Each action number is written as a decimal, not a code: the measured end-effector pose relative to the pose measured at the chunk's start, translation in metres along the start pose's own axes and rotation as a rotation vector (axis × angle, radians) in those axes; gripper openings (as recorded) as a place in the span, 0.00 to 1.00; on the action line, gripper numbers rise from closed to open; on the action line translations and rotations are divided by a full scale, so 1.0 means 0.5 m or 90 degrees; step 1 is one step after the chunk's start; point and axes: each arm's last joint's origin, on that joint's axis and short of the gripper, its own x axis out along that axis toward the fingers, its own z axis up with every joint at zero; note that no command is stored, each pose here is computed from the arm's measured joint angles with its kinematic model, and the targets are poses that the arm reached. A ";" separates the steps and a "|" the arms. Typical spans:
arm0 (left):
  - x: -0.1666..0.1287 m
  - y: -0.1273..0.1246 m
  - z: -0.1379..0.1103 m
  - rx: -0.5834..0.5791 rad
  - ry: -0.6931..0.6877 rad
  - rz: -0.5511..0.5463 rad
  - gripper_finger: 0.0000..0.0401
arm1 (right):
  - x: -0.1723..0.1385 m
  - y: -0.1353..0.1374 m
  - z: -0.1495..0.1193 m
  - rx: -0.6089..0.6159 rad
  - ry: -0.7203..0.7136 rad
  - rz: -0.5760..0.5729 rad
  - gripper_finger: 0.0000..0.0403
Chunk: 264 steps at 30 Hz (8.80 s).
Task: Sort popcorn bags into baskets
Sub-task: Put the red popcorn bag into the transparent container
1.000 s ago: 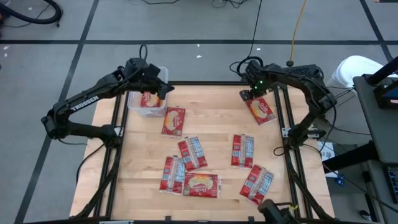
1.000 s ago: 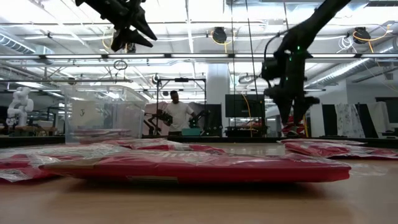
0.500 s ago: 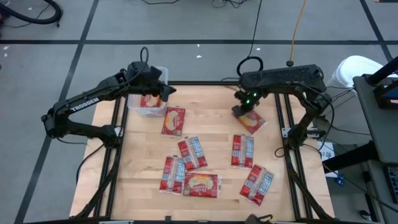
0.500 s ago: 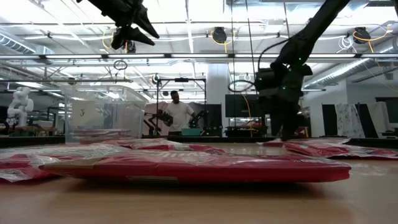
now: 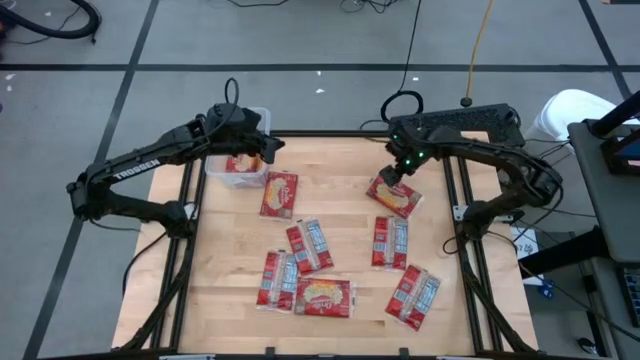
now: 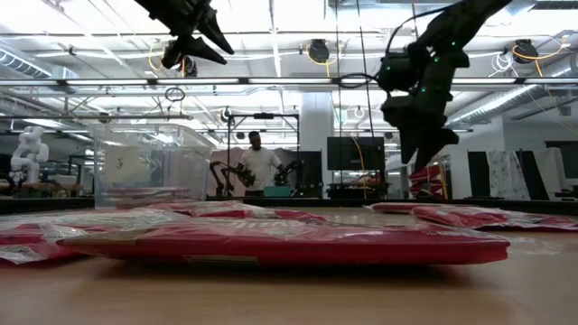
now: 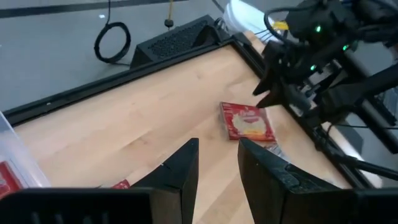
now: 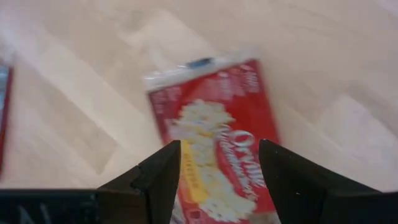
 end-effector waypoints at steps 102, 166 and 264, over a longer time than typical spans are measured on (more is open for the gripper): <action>0.496 -0.020 -0.194 0.125 0.066 -0.271 0.06 | 0.005 0.127 0.082 -0.314 -0.163 0.262 0.01; 0.150 -0.095 0.090 -0.057 -0.479 -0.245 0.28 | -0.248 0.130 0.188 -0.009 -0.754 0.712 0.06; -0.053 0.317 0.005 -0.280 0.157 0.292 0.05 | -0.153 0.099 0.171 -0.136 -0.394 0.624 0.32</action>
